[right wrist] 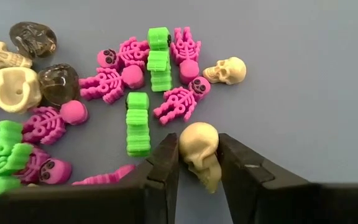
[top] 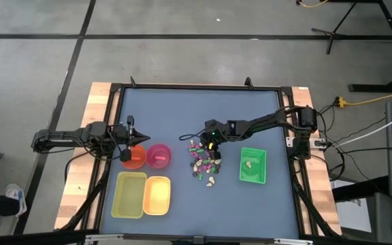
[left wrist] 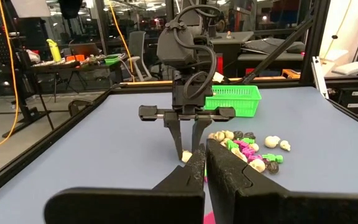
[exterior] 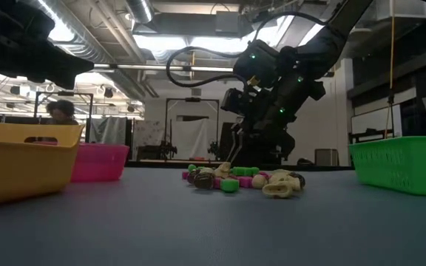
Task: Sort Halloween decoration
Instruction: Put the white skull toy into the green bin, then put the green skeleton toy into the red bowl
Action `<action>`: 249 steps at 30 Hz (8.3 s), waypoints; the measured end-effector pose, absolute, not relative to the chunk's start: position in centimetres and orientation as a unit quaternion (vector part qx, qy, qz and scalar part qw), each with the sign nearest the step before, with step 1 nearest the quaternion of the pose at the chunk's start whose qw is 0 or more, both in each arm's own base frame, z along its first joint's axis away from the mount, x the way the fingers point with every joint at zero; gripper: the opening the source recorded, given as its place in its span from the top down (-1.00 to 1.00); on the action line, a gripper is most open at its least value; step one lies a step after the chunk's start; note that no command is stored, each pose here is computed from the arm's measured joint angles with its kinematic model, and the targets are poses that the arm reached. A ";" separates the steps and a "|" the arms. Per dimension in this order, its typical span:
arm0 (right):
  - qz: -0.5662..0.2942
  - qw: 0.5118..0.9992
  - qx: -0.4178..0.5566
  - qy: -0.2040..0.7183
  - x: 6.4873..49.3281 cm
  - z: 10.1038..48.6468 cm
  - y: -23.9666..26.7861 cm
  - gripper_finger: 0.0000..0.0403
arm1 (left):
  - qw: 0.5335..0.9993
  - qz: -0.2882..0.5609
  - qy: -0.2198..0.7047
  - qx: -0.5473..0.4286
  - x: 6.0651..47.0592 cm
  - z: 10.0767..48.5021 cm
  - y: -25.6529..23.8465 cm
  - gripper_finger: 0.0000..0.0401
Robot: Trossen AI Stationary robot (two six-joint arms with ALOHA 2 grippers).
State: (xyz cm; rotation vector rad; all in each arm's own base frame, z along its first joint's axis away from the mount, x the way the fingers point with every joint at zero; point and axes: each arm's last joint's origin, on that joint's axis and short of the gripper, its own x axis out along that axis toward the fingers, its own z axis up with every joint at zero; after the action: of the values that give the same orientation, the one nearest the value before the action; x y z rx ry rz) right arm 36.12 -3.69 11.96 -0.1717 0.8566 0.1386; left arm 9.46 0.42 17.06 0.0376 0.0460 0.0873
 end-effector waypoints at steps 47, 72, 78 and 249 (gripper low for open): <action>0.112 0.576 0.038 0.808 32.4 23.8 1.9 0.62 | 0.999 0.044 0.023 0.018 9.5 17.1 0.4 1.00; 0.141 0.512 0.040 0.846 30.3 21.0 5.2 0.10 | 0.999 0.044 0.023 0.017 9.5 17.1 0.4 1.00; 0.135 0.512 0.044 0.847 30.3 21.0 5.2 0.09 | 0.999 0.044 0.002 0.017 9.5 17.5 0.4 1.00; -0.002 0.930 -0.124 0.346 19.9 27.6 2.3 0.09 | 0.822 0.064 0.552 -0.124 24.5 20.5 -0.8 0.83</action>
State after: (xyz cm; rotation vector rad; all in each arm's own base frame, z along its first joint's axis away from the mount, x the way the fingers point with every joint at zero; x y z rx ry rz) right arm 19.89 2.30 27.57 -0.2538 0.7097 -0.0050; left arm 24.45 -0.77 20.50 -0.2647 1.1749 0.1370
